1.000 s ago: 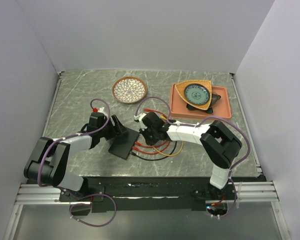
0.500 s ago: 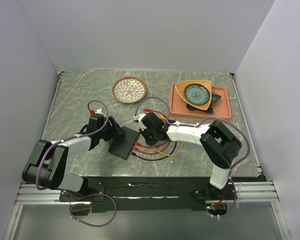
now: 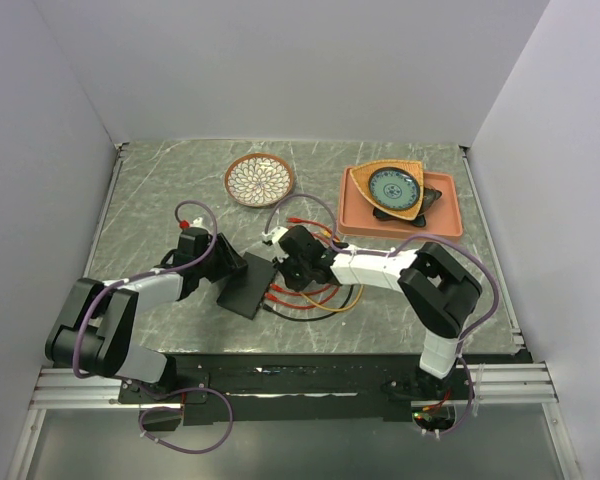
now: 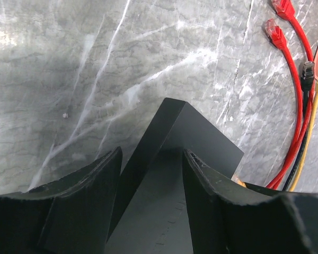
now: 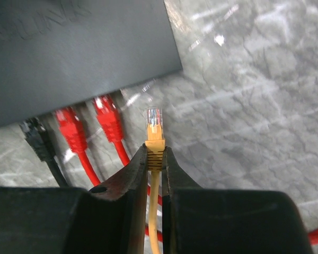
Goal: Insert the plug into the switch port
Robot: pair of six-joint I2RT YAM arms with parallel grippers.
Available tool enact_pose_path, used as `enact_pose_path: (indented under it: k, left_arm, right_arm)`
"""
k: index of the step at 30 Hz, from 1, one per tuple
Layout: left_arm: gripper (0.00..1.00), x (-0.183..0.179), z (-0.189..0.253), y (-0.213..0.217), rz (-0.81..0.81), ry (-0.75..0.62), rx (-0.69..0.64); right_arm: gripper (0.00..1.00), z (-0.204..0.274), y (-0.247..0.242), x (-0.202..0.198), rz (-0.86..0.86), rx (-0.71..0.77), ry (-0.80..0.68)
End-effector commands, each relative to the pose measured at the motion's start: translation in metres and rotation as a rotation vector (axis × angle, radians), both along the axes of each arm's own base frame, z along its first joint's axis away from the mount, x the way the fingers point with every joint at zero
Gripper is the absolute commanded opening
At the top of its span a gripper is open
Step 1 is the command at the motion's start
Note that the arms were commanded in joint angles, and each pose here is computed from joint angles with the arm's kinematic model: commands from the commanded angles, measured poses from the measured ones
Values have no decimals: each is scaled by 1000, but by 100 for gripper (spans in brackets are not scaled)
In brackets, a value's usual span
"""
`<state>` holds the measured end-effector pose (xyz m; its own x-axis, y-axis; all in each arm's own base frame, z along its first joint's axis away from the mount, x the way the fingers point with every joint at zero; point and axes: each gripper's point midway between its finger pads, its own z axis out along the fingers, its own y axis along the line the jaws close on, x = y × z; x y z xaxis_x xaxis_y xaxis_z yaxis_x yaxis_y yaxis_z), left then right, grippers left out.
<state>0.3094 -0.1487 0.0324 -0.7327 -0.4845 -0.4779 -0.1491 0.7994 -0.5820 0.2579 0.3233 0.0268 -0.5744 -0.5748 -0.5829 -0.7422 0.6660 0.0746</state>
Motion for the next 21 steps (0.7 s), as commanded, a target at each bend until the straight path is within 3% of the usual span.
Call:
enact_pose_path:
  k: [1, 21]
  left_arm:
    - [56, -22, -28, 5, -3, 109, 43]
    - [53, -19, -25, -1, -31, 99, 31]
  right_arm:
    - [0, 10, 21, 12, 7, 53, -78]
    - [0, 5, 29, 15, -3, 24, -195]
